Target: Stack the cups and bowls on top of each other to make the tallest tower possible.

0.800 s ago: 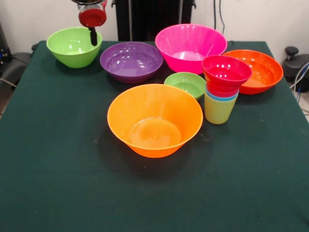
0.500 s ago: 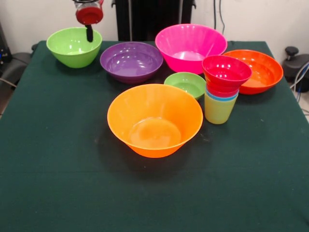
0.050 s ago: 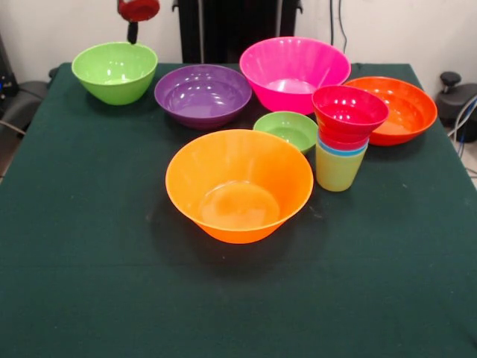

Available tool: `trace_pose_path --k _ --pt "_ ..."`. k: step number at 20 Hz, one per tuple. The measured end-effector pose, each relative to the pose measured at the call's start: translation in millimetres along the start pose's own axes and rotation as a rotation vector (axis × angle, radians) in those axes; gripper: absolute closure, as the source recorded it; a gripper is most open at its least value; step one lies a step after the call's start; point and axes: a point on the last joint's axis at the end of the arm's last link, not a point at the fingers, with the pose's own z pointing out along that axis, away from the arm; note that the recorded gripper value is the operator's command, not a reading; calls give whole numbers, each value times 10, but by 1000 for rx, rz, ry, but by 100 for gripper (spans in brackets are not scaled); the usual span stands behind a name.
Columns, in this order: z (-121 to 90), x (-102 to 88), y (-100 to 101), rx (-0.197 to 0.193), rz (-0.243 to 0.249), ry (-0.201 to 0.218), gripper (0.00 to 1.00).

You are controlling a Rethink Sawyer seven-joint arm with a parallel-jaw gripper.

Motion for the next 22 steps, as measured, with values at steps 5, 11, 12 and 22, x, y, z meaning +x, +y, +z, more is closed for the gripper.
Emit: trace_pose_path --k 5,11,12,22 --pt "145 -63 5 -23 -22 -56 0" --pt "449 -81 117 -76 -50 -115 0" --pt "496 -70 134 -81 -54 -119 0" --pt "989 151 192 -89 -95 -114 0"
